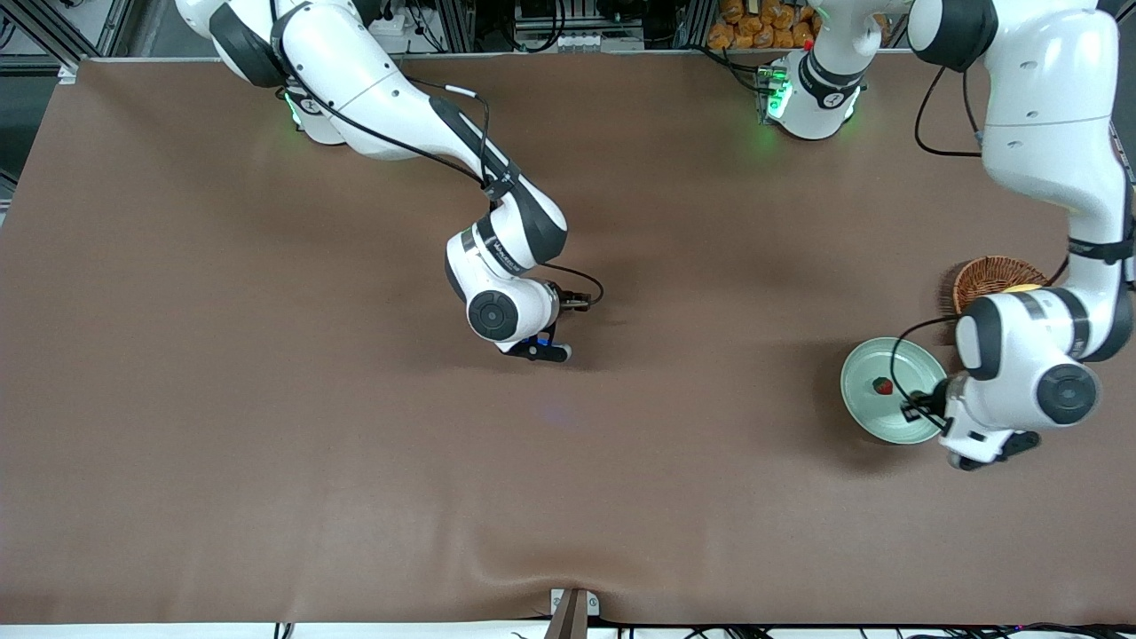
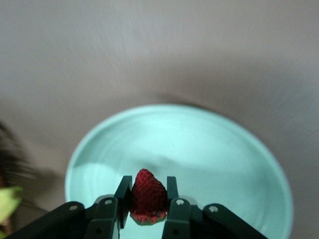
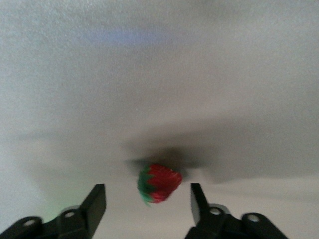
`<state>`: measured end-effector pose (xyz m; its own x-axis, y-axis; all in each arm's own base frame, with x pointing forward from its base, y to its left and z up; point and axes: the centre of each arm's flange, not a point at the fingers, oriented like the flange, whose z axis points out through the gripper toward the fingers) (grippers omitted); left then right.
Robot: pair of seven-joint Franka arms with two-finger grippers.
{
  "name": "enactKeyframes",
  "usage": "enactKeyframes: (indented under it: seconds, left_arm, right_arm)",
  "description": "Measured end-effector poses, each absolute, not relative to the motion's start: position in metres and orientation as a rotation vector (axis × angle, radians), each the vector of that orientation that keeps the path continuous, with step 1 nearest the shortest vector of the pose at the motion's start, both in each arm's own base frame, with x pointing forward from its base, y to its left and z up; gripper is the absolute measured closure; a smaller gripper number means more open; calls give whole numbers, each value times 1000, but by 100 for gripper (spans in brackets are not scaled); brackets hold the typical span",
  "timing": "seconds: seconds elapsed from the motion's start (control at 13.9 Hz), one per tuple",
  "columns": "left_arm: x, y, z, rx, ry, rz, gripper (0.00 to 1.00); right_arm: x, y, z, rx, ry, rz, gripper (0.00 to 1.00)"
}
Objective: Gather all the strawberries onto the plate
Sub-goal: 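Release the strawberry onto the plate while the right gripper sets the last mid-table, then grasp the last strawberry with the left gripper while the right gripper returns to rest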
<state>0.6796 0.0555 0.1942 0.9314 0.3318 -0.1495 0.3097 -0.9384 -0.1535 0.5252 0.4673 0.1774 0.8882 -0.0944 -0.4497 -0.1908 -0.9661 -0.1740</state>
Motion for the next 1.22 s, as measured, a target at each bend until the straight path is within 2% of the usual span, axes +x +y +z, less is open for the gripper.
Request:
enactKeyframes:
  seconds: [0.07, 0.14, 0.36, 0.57, 0.65, 0.93, 1.22]
  left_arm:
    - [674, 55, 183, -2946, -471, 289, 68]
    - [675, 55, 183, -2940, -450, 285, 63]
    - [683, 53, 201, -2950, -378, 235, 33]
    - [696, 11, 258, -3008, -306, 112, 4]
    - [695, -17, 278, -3028, -286, 96, 0]
    - [668, -177, 305, -3095, -264, 108, 0]
    - [600, -350, 286, -3089, -291, 138, 0]
  right_arm:
    - [527, 467, 177, -2843, 221, 654, 6]
    - [529, 465, 178, -2843, 227, 642, 0]
    - [552, 448, 190, -2833, 272, 588, 0]
    - [592, 412, 234, -2794, 321, 497, 0]
    - [601, 398, 253, -2791, 299, 487, 0]
    - [611, 369, 350, -2867, 187, 360, 0]
    - [611, 312, 445, -3047, 132, 212, 0]
